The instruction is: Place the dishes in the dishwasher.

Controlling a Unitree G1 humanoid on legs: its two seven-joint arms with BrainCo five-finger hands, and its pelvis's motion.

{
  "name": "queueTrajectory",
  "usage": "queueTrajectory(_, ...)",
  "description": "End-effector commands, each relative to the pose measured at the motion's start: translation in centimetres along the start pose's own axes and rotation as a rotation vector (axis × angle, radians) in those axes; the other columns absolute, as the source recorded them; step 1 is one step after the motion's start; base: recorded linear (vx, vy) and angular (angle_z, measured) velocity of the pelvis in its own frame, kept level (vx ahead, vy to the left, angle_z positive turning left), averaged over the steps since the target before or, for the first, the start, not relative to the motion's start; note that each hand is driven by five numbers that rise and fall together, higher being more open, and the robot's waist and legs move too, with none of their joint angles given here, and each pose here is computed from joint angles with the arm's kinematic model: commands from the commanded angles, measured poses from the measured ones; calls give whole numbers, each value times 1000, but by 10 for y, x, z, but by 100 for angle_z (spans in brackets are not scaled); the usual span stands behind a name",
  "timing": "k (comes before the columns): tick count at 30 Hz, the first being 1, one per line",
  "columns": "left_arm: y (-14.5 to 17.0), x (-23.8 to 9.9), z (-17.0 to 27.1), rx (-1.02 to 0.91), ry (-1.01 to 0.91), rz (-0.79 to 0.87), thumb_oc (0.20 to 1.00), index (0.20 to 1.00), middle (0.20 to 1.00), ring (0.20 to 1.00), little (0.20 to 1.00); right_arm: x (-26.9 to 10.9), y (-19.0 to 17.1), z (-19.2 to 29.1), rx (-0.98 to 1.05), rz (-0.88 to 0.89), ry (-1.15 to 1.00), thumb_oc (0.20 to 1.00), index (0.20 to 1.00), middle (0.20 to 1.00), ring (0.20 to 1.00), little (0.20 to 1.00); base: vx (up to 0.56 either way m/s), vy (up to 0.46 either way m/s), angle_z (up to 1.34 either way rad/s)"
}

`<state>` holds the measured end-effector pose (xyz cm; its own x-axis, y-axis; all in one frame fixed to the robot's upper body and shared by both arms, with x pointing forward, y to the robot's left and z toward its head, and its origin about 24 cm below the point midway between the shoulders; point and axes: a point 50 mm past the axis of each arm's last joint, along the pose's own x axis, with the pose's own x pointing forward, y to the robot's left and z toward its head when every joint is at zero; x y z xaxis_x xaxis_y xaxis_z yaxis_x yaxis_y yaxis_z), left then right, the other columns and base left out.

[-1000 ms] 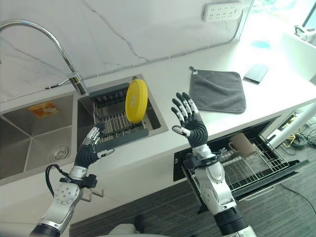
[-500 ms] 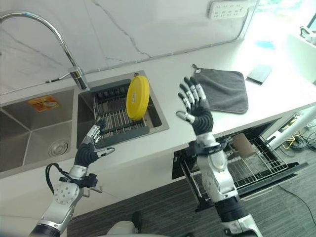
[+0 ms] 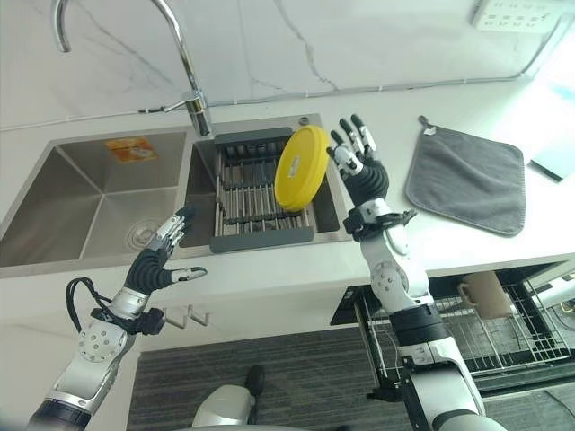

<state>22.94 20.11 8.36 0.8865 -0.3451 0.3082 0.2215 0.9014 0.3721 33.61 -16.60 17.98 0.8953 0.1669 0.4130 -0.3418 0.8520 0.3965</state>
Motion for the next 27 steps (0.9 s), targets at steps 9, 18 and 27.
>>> queueTrajectory(9, 8, 6, 23, 1, -146, -72, 1000, 1000, 1000, 1000, 1000, 15, -33, 71, -153, -138, -260, 1000, 1000, 1000, 1000, 1000, 46, 15, 8)
queueTrajectory(18, 11, 0, 20, -5, -127, -80, 1000, 1000, 1000, 1000, 1000, 9, -47, 90, -130, -217, -322, 1000, 1000, 1000, 1000, 1000, 4, -2, 2)
queueTrajectory(27, 7, 1, 20, -8, -132, -102, 1000, 1000, 1000, 1000, 1000, 7, -60, 57, -54, -221, -159, 1000, 1000, 1000, 1000, 1000, 16, -10, -1)
